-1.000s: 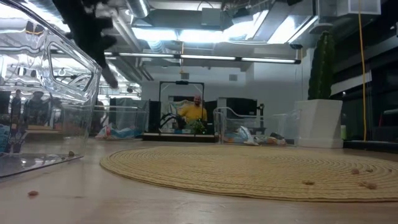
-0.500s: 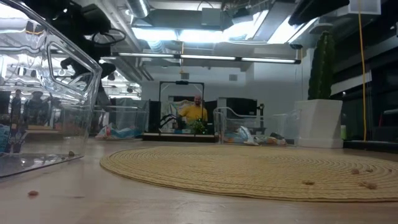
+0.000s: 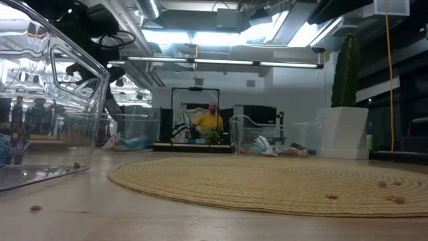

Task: Pick and place Granola Bars by type
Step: Put the red granola bar into the top left transparent bin, then return to Home Position

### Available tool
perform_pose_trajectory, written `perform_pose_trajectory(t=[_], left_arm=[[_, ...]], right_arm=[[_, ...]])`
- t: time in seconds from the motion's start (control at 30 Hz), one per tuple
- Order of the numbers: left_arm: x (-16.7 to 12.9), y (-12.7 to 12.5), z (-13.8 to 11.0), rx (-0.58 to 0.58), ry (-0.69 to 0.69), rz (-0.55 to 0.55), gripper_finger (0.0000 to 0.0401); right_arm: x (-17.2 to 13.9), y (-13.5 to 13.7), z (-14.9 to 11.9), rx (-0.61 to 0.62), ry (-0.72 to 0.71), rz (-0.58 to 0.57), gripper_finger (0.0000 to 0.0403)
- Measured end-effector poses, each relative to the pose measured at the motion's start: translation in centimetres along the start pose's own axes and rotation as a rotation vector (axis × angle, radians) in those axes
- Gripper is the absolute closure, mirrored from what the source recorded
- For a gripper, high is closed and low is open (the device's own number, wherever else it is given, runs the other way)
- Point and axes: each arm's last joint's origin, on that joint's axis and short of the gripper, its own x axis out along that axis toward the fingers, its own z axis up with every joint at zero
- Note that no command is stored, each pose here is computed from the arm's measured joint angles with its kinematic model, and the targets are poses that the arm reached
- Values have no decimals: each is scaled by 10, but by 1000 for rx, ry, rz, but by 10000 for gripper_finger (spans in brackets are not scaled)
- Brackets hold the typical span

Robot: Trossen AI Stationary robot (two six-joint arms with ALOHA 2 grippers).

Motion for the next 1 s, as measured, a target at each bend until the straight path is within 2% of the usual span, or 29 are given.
perform_pose_trajectory(t=[0.3, 0.5, 0.67, 0.73, 0.87, 0.93, 1.0], left_arm=[[0, -1, -2, -4, 21, -26, 352], [0, -1, -2, -2, 30, -52, 281], [-15, 3, 12, -8, 9, -80, 226], [-27, 3, 20, -14, -19, -175, 217], [-60, -3, 31, -19, -117, -525, 217], [-77, -8, 27, 19, -155, -696, 221], [-92, -13, 17, 51, -192, -801, 227]], right_arm=[[0, 0, 0, 3, 0, 0, 269], [0, 0, 0, 2, 0, 0, 269], [0, 0, 0, 19, -1, 0, 269], [0, 0, 1, 45, -7, -8, 269], [0, -3, 1, 105, -5, -109, 269], [0, -5, 0, 151, -2, -178, 269], [1, -5, -4, 169, 9, -232, 269]])
